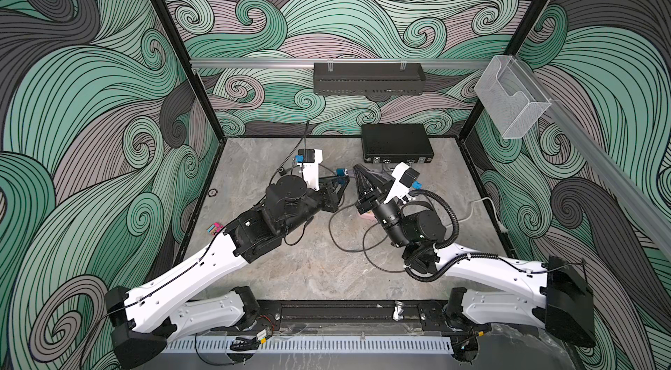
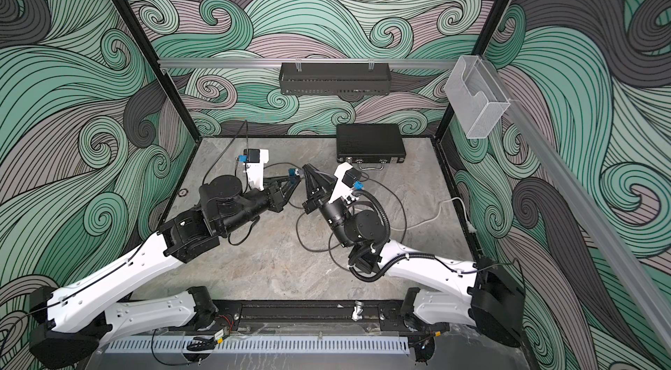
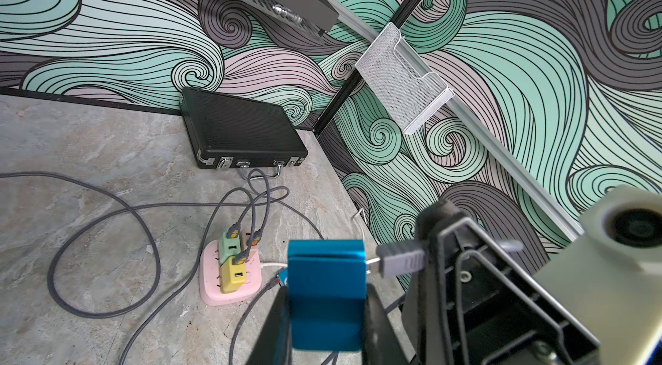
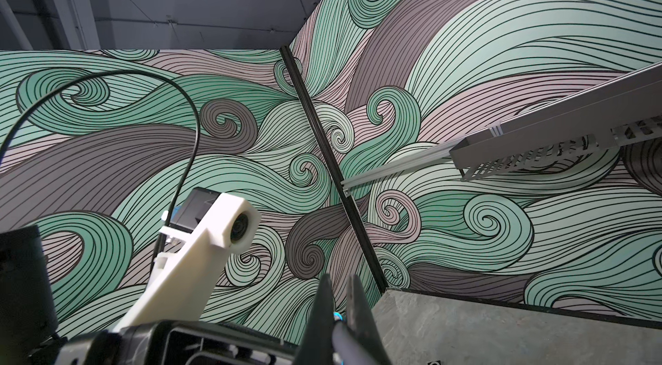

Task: Charge mp3
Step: Insert the charging cable into the MP3 player.

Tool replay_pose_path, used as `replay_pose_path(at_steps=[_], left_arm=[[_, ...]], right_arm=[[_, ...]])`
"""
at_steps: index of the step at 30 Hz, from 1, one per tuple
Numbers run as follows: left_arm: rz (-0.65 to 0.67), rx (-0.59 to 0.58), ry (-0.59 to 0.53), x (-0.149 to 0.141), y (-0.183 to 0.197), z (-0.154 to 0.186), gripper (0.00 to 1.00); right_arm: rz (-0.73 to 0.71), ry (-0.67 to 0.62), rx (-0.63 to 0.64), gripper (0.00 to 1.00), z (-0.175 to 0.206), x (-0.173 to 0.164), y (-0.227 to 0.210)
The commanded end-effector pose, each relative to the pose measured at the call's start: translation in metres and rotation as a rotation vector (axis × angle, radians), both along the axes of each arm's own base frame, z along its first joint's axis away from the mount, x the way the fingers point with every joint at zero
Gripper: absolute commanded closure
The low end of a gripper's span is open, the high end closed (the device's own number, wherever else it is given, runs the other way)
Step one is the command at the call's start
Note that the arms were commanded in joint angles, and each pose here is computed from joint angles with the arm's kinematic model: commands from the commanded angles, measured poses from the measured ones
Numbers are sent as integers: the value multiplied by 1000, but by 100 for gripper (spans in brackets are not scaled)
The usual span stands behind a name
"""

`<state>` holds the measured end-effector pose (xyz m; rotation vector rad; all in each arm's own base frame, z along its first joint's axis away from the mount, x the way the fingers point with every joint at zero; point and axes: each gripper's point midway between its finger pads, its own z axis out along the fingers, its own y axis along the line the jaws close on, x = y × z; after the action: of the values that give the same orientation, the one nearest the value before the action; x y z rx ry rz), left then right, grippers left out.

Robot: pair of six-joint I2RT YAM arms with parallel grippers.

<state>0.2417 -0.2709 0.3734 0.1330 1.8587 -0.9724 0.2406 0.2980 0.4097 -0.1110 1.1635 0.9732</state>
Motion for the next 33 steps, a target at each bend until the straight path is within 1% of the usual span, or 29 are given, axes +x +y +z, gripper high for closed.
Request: replay_pose_path(at_steps=[1,15,21,26,33], left_arm=[[-29,-73,-79,-6,-4,40,81],[-24,-55,-90,-5,-6,40,81],[-27,-59,-106,-7,-6,44,81],[-58,-52,-145,-9,-12,51,81],[-53,-45,-148,-8,-12,55,81]], right_arm=[[-42,19,-70,100,-17,3,1],[-14,-7,-117,100,-20,-11,14],[-29,-7,-146,100,-25,-15,20],[-8,17,-176,100,-35,-14,28],[13,54,-263,100,-54,-12,40]])
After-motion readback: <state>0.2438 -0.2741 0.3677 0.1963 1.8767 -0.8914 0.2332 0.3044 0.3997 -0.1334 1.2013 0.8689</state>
